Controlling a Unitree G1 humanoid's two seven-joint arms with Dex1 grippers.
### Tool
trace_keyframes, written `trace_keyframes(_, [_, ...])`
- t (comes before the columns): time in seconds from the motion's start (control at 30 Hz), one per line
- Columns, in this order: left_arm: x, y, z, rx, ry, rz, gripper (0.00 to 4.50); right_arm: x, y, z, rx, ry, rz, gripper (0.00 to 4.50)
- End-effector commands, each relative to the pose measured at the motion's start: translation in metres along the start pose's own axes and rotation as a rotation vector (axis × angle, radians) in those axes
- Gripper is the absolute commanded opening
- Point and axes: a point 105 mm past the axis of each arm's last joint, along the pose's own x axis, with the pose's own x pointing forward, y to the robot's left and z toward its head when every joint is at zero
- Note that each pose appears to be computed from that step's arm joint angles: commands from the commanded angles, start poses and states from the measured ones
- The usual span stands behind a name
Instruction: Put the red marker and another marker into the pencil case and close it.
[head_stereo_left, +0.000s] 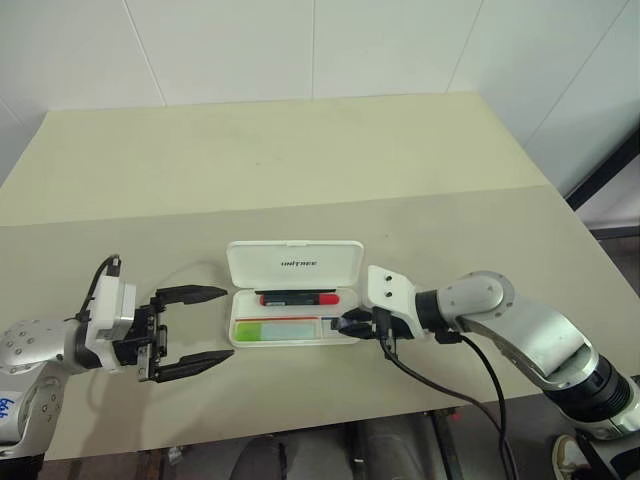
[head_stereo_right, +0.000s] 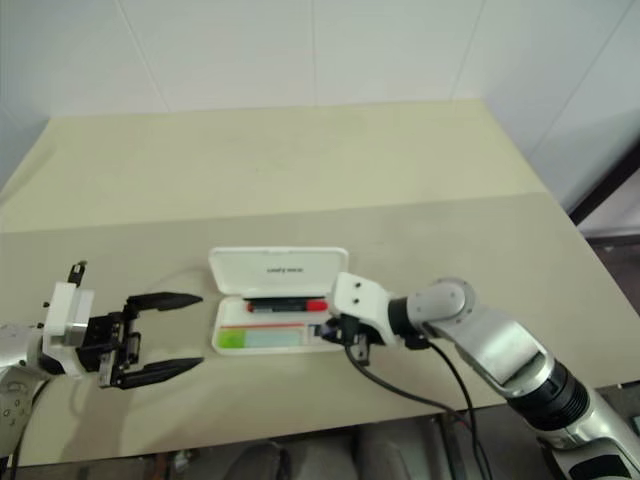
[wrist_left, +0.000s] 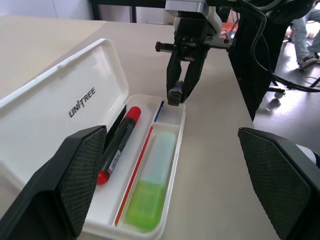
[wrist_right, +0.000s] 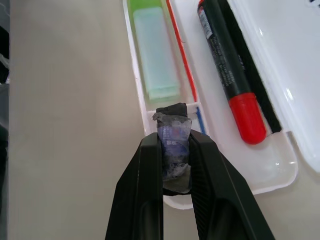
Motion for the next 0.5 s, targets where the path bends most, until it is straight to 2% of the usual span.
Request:
trace_keyframes(0.03, [-0.0035, -0.0013, 0.0146, 0.055, -0.025, 0.010, 4.50, -0.0010, -0.0010, 0.0081, -0.058, -0.016, 0.013, 0.37])
trace_keyframes(0.5, [-0.0040, -0.0005, 0.0145, 0.055, -0.051, 0.042, 4.50, 0.0076, -0.0020, 0.0134, -0.102, -0.025, 0.057, 0.37])
